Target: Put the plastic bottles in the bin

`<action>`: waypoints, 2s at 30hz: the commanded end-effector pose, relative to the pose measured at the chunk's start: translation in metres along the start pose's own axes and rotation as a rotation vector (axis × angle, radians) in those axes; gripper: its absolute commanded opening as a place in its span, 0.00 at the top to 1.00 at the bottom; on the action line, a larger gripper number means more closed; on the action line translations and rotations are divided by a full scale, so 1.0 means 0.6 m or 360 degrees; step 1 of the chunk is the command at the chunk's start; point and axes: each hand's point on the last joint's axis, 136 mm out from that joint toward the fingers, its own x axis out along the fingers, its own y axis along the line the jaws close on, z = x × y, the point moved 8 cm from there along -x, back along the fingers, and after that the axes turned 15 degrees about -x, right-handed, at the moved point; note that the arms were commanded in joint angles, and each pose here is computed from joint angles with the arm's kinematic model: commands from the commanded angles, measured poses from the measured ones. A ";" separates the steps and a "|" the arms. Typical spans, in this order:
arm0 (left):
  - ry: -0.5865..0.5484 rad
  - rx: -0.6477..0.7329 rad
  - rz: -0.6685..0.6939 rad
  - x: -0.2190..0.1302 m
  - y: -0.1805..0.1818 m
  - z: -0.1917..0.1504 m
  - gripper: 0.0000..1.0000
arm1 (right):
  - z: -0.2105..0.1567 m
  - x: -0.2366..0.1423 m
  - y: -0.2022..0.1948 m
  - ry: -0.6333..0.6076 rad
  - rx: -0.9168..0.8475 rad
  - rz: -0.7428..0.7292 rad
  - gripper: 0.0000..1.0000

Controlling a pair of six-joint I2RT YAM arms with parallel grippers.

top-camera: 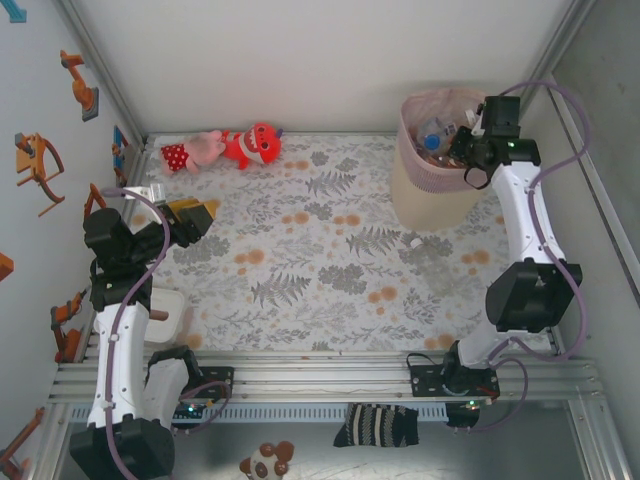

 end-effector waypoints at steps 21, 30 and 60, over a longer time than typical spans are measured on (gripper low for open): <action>0.0003 0.0053 -0.0016 -0.002 -0.008 -0.001 0.28 | 0.053 -0.079 0.141 -0.0068 -0.0297 0.0269 0.86; 0.0002 0.0058 -0.0017 -0.002 -0.008 -0.001 0.27 | -0.012 -0.019 0.119 0.0149 -0.0319 0.0123 0.87; 0.0001 0.0044 -0.0012 0.001 -0.004 0.001 0.27 | -0.065 -0.222 0.099 -0.0124 -0.0261 0.0199 0.85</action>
